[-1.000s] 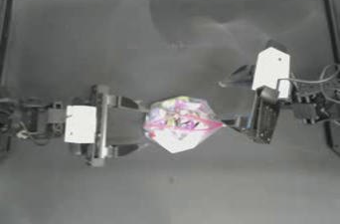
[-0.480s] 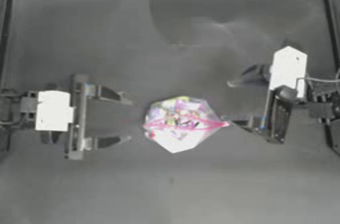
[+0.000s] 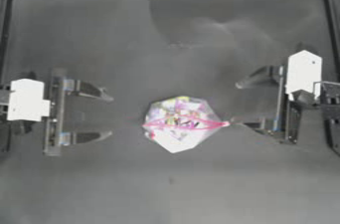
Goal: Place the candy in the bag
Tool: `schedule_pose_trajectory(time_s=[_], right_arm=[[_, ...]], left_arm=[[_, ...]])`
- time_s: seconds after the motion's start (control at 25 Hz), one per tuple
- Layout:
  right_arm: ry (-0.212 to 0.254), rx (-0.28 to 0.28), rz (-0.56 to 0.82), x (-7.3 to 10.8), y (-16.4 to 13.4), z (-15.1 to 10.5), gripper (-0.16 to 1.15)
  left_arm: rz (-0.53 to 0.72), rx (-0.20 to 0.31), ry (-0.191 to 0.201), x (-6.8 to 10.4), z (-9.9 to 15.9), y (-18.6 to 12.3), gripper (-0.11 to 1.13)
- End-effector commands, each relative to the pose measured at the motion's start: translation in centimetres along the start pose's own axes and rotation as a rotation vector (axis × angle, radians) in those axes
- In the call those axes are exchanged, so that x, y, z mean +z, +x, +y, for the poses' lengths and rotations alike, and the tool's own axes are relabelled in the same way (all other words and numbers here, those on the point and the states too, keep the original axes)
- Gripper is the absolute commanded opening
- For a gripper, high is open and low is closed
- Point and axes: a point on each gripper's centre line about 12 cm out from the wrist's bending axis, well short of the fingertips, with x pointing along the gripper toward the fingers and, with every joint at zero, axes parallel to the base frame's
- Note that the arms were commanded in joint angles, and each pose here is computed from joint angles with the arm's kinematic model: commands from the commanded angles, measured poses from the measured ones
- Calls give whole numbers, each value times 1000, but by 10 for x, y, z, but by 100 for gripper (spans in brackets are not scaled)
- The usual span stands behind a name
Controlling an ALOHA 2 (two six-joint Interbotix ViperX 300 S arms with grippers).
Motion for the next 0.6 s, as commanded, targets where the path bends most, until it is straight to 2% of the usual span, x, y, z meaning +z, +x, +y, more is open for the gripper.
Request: schedule_pose_trajectory(time_s=[0.04, 0.6], right_arm=[[-6, 10, -33, 5, -7, 0, 101], [6, 12, -54, -1, -18, -4, 101]], left_arm=[[-35, 5, -9, 9, 3, -11, 98], [-55, 11, -22, 2, 6, -33, 98]])
